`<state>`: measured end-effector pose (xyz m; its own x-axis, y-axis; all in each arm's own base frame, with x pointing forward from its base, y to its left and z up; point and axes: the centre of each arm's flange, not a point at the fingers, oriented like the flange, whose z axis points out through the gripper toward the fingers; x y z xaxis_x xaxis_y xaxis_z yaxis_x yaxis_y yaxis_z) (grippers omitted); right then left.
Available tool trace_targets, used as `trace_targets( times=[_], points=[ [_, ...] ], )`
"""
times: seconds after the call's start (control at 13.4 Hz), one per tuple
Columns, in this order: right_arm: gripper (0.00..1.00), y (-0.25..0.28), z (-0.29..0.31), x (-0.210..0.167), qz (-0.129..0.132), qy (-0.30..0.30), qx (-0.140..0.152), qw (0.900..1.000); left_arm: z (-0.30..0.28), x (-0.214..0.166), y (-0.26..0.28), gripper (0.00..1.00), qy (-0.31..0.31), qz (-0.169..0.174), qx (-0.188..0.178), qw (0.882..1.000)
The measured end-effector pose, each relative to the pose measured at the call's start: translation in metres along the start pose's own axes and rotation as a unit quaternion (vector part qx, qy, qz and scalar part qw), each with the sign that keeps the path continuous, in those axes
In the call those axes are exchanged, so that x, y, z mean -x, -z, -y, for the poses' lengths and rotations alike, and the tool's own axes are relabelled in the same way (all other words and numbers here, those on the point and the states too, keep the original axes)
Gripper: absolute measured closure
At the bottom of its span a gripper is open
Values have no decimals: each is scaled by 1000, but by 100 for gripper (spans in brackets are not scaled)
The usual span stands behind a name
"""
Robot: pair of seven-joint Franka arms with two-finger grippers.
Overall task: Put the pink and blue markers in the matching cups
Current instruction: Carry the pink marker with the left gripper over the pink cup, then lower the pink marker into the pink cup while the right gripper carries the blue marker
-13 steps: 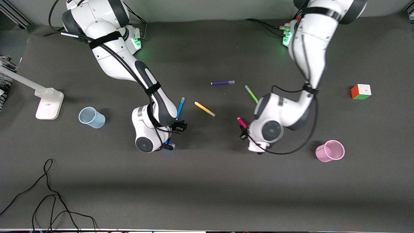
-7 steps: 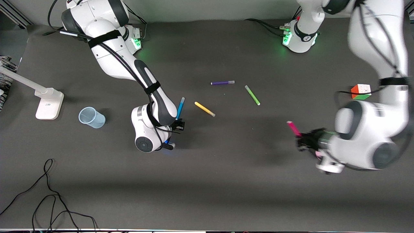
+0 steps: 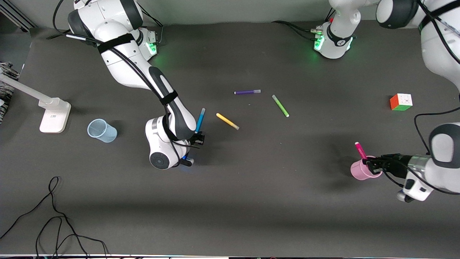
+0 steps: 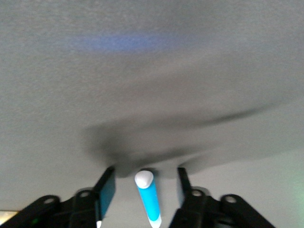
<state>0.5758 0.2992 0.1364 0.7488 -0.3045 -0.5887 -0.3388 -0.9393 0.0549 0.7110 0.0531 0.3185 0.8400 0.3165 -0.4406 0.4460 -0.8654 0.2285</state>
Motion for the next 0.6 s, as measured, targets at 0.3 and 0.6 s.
trace_targets(
  times=[0.3, 0.6],
  points=[
    [43, 0, 1, 1, 0, 1, 0, 1000, 68, -36, -20, 83, 46, 42, 108, 992],
    [83, 3, 2, 4, -2, 3, -2, 1000, 70, -41, -28, 83, 51, 53, 132, 989]
  ],
)
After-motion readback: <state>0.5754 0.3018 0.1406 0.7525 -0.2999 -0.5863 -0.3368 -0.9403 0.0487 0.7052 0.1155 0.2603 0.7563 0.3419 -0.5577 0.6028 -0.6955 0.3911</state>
